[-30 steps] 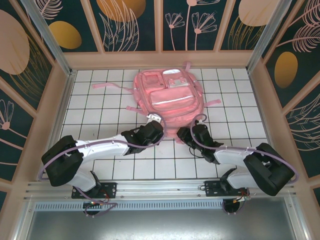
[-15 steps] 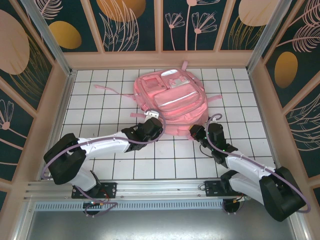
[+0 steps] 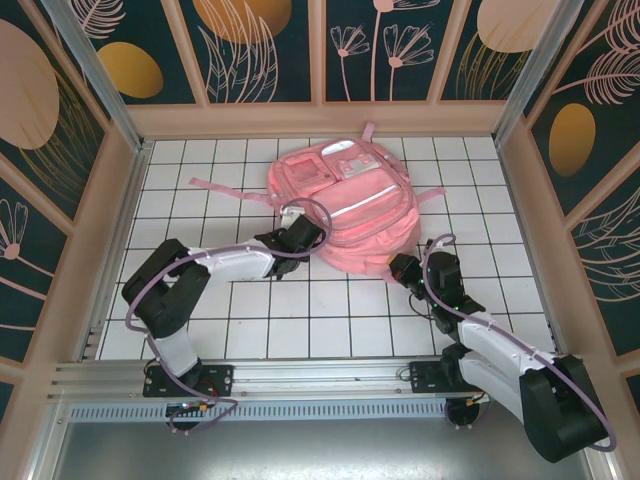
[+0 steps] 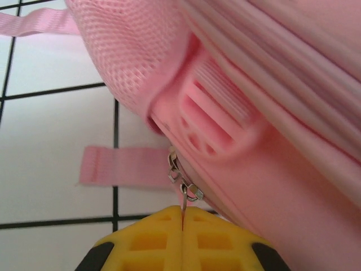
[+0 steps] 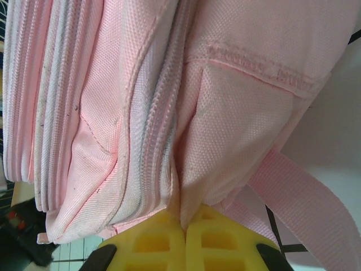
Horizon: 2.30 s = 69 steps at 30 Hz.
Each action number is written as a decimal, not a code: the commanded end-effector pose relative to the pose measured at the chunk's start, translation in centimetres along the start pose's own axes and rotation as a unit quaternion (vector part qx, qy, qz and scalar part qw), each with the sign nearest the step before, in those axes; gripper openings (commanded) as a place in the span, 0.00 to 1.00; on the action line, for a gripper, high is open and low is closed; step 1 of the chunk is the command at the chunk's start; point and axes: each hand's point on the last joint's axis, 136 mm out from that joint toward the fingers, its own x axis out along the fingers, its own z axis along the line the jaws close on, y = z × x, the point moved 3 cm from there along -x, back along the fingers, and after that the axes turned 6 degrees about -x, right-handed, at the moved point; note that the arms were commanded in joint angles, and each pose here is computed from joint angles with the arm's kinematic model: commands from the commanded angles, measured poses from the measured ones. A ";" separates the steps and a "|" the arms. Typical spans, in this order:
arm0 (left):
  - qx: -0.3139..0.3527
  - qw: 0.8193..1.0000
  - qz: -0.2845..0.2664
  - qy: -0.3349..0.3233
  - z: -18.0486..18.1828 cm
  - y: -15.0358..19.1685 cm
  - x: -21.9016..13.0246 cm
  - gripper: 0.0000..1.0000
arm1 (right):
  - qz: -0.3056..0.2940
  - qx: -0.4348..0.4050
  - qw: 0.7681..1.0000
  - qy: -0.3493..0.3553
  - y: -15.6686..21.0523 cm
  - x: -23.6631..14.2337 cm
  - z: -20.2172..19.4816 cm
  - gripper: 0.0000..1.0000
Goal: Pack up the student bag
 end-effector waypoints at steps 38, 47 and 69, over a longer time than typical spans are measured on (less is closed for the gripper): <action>-0.121 0.992 0.004 -0.025 7.3 -4.4 3.6 0.00 | -0.036 0.000 0.999 -0.012 -1.5 -0.6 -0.7 0.00; -0.140 0.990 -0.003 -0.004 7.7 -4.3 1.8 0.09 | -0.022 0.001 1.000 -0.017 -1.0 -0.2 -0.6 0.00; -0.242 0.961 -0.127 0.052 10.7 -8.1 -6.8 0.99 | 0.121 -0.124 0.980 -0.097 9.3 3.7 8.6 0.11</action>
